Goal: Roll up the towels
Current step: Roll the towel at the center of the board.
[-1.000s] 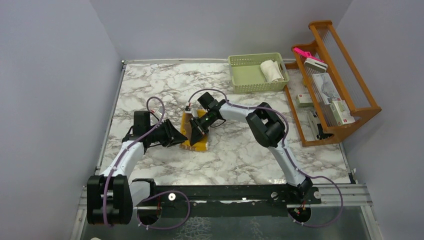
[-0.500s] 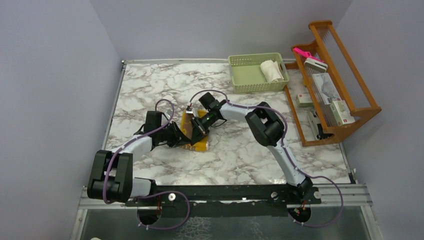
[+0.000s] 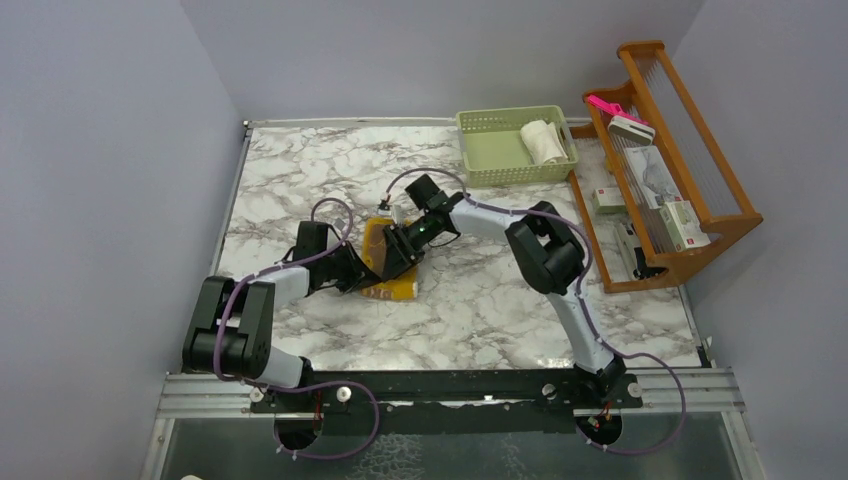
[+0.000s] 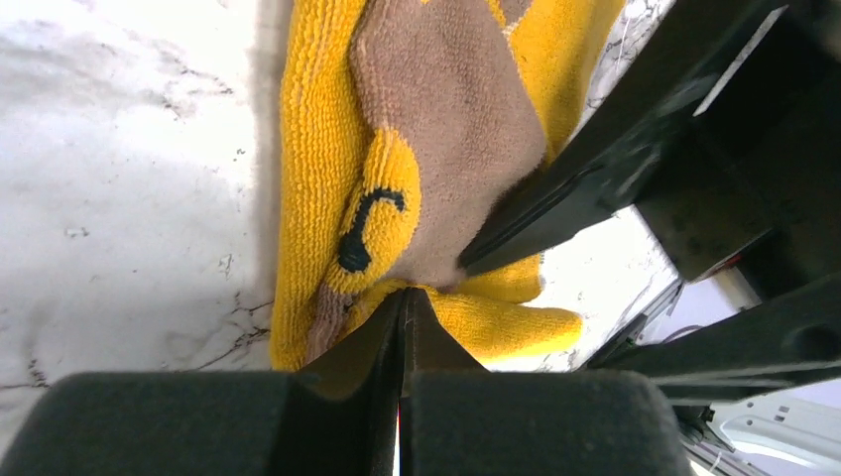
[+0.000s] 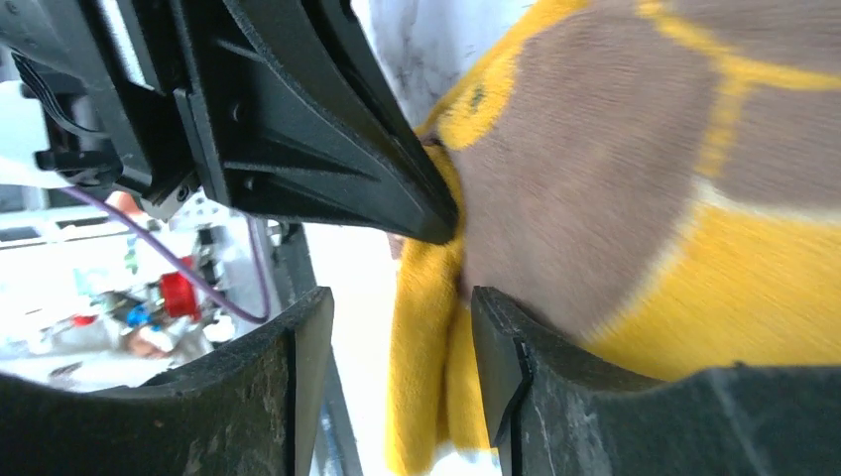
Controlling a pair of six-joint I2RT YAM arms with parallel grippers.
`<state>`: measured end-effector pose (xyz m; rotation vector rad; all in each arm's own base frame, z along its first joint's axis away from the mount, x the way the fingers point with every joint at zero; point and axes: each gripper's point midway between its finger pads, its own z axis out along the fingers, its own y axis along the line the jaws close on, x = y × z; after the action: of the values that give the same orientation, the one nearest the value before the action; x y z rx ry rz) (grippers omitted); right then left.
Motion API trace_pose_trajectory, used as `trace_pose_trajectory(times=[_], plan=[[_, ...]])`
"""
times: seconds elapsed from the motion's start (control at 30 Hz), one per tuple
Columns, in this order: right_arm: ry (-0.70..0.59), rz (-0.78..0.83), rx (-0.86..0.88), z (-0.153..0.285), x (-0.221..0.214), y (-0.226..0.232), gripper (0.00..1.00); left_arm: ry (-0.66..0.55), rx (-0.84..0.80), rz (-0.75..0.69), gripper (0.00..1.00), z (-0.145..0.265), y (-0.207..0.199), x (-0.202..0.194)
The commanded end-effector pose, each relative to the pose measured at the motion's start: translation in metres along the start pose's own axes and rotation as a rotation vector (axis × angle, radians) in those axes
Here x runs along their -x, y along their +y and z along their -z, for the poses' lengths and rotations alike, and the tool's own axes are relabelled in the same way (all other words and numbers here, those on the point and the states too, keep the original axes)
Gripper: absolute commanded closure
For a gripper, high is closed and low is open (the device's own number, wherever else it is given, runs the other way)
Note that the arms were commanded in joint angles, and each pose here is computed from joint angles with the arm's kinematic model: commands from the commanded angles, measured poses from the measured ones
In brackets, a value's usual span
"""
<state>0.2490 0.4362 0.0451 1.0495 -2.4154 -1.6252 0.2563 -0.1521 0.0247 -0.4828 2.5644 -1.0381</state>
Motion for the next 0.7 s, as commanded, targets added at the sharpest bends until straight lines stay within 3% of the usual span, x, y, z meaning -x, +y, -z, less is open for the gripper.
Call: trace_pose_trajectory(times=[0.0, 0.1, 0.17, 0.27, 0.4, 0.5, 0.67], plan=[[-0.154, 0.138, -0.167, 0.049, 0.035, -0.018, 0.45, -0.032, 0.071, -0.007, 0.99, -0.007, 0.015, 0.009], [-0.237, 0.328, -0.293, 0.071, 0.044, -0.009, 0.45, -0.028, 0.075, -0.014, 0.99, -0.007, 0.012, 0.014], [-0.336, 0.557, -0.366, 0.087, 0.05, 0.017, 0.45, -0.022, 0.078, -0.019, 0.99, -0.007, 0.011, 0.017], [-0.425, 0.953, -0.45, 0.085, 0.036, 0.05, 0.43, -0.015, 0.079, -0.022, 0.99, -0.009, 0.01, 0.019], [-0.434, 1.258, -0.443, 0.067, 0.005, 0.067, 0.43, -0.009, 0.087, -0.023, 0.99, -0.012, 0.013, 0.019], [-0.375, 1.394, -0.375, 0.049, -0.017, 0.062, 0.43, 0.007, 0.091, -0.013, 0.99, -0.015, 0.016, 0.016], [-0.265, 1.419, -0.333, 0.029, -0.029, 0.041, 0.45, 0.01, 0.089, -0.017, 0.99, -0.014, 0.014, 0.017]])
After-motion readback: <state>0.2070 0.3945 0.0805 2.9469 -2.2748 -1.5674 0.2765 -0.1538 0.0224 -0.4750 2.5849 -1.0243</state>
